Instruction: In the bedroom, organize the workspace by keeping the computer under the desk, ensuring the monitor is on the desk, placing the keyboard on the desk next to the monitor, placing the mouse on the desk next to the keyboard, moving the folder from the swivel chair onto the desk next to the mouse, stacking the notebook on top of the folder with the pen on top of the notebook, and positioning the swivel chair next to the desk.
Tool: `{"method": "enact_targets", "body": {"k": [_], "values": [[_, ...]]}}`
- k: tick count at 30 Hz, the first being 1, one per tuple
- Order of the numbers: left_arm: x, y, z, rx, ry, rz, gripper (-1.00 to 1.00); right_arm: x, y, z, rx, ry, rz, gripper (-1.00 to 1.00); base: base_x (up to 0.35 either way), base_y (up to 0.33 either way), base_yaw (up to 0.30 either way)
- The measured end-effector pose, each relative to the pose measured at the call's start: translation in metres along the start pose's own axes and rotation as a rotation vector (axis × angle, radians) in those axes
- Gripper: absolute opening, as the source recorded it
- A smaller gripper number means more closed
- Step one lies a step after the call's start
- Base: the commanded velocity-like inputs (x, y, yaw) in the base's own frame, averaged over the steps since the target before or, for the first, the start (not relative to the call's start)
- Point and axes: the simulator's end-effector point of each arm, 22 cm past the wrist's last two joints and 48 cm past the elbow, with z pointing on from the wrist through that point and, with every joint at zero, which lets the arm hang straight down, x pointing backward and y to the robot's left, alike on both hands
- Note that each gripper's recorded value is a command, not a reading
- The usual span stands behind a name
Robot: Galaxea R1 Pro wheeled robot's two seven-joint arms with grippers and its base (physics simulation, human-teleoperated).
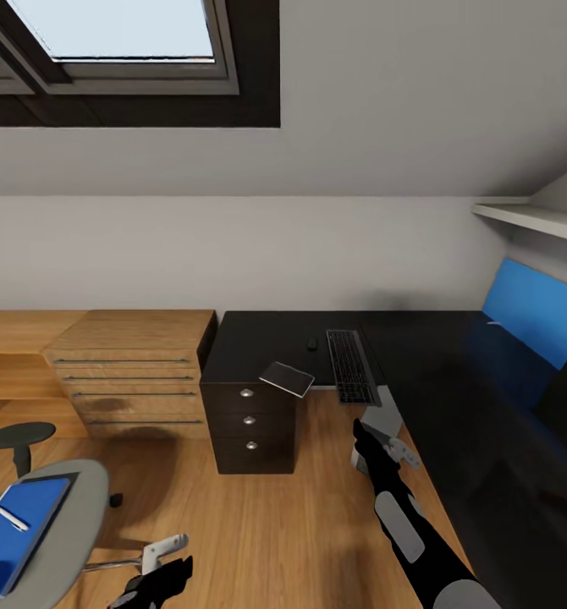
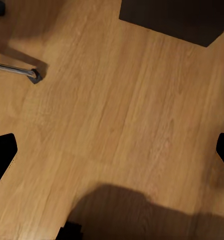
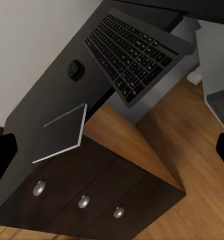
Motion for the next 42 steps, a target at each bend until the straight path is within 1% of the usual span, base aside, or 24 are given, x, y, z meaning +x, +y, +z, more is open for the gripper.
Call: {"method": "enact_targets", "body": {"k": [2,4,6,7,9,10,11,15,19,28,32,39,40,42], "values": [[-0.011,0.000,-0.001,-0.002,-0.006,-0.001,1.00,0.001,0.000,0.001,-0.003,-0.001,0.000,1.00,0.000,0.000,0.000],[-0.017,-0.001,-0.001,0.000,-0.006,-0.014,1.00,0.001,0.001,0.003,-0.014,-0.001,-0.001,1.00,0.000,0.000,0.000],[-0.019,-0.003,0.000,0.007,-0.006,-0.043,1.00,0.000,0.001,0.004,-0.029,-0.002,-0.006,1.00,0.000,0.000,0.000],[-0.019,-0.004,0.001,0.014,-0.003,-0.069,1.00,-0.002,0.000,0.005,-0.038,-0.003,-0.011,1.00,0.000,0.000,0.000],[-0.016,-0.005,0.003,0.020,0.003,-0.092,1.00,-0.003,-0.002,0.007,-0.045,0.000,-0.014,1.00,0.000,0.000,0.000],[-0.013,-0.005,0.005,0.025,0.012,-0.110,1.00,-0.003,-0.004,0.008,-0.053,0.011,-0.009,1.00,0.000,0.000,0.000],[-0.011,-0.005,0.006,0.027,0.015,-0.118,1.00,-0.001,-0.004,0.008,-0.057,0.023,0.000,1.00,0.000,0.000,0.000],[-0.008,-0.002,0.010,0.024,0.020,-0.125,1.00,0.004,-0.009,0.011,-0.060,0.051,0.030,1.00,0.000,0.000,0.000],[-0.006,0.001,0.015,0.021,0.023,-0.125,1.00,0.006,-0.014,0.013,-0.059,0.059,0.041,1.00,0.000,0.000,0.000],[0.001,0.001,0.024,0.020,0.033,-0.125,1.00,0.002,-0.028,0.020,-0.052,0.051,0.031,1.00,0.000,0.000,0.000],[0.005,0.001,0.028,0.018,0.038,-0.126,1.00,0.004,-0.028,0.022,-0.063,0.045,0.030,1.00,0.000,0.000,0.000],[0.012,0.000,0.036,0.019,0.047,-0.128,1.00,0.005,-0.038,0.027,-0.053,0.037,0.025,1.00,0.000,0.000,0.000],[0.014,0.000,0.037,0.019,0.050,-0.128,1.00,0.003,-0.042,0.028,-0.048,0.034,0.029,1.00,0.000,0.000,0.000],[0.017,0.000,0.040,0.020,0.054,-0.129,1.00,0.000,-0.049,0.030,-0.035,0.028,0.054,1.00,0.000,0.000,0.000]]}}
